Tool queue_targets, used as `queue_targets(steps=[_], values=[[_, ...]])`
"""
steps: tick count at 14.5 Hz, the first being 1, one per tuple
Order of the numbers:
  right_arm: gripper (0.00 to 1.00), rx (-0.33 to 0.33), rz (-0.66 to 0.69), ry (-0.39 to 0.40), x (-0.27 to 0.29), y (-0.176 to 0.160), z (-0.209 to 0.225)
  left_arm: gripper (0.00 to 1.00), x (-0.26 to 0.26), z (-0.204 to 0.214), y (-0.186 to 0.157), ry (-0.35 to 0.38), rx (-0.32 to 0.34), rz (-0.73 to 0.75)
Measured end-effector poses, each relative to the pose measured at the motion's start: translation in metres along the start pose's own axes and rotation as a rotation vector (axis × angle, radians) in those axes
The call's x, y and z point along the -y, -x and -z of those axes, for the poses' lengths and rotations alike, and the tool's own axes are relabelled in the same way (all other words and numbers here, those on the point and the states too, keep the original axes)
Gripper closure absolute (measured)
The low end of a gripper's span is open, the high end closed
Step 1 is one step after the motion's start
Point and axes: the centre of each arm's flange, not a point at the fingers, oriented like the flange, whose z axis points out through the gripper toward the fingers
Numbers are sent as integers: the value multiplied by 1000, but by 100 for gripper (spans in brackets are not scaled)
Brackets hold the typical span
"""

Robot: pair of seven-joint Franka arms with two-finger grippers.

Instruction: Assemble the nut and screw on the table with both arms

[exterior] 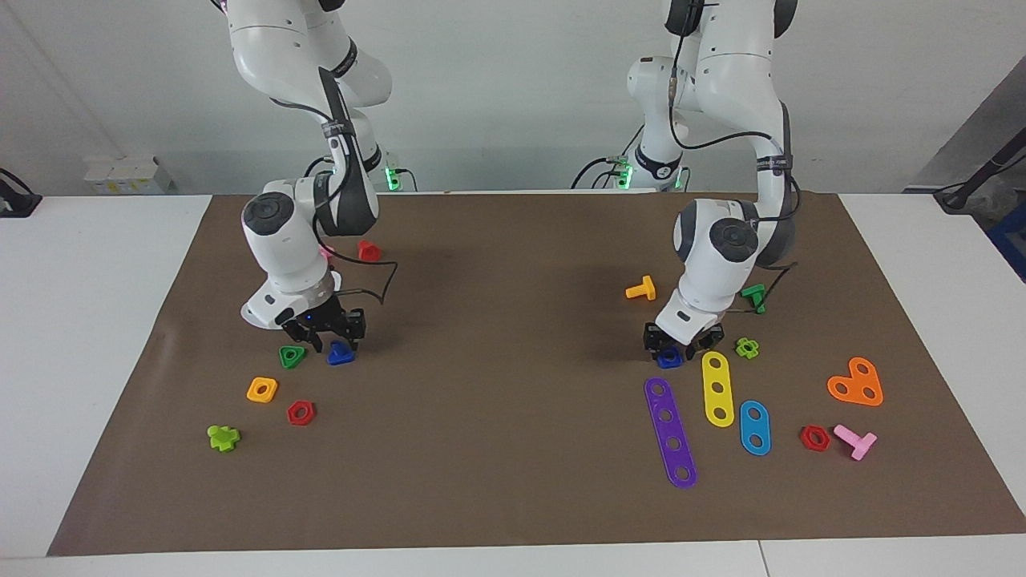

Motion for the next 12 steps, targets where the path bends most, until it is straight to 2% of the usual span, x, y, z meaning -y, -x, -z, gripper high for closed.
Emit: queue_targets(steps=[1, 2, 3, 4, 5, 6, 10, 12], values=[[34, 1, 0, 0, 0, 0, 0, 32, 0, -1, 1, 0, 3, 2], [39, 1, 1, 0, 0, 0, -1, 32, 1, -2, 1, -1, 4, 4], [49, 2, 1, 0, 0, 1, -1, 37, 1, -2, 2, -1, 5, 7], [63, 2, 1, 0, 0, 1, -1, 46, 1, -2, 2, -1, 6, 7], [74, 2, 1, 0, 0, 1, -1, 46, 1, -2, 2, -1, 5, 9], [81, 2, 0, 0, 0, 1, 0, 53, 1, -2, 1, 0, 3, 9], [81, 15, 11, 0, 6, -4, 8, 53, 0, -1, 1, 1, -5, 8], [81, 16, 12, -3, 32, -11, 24, 53, -1, 5, -4, 4, -23, 8]])
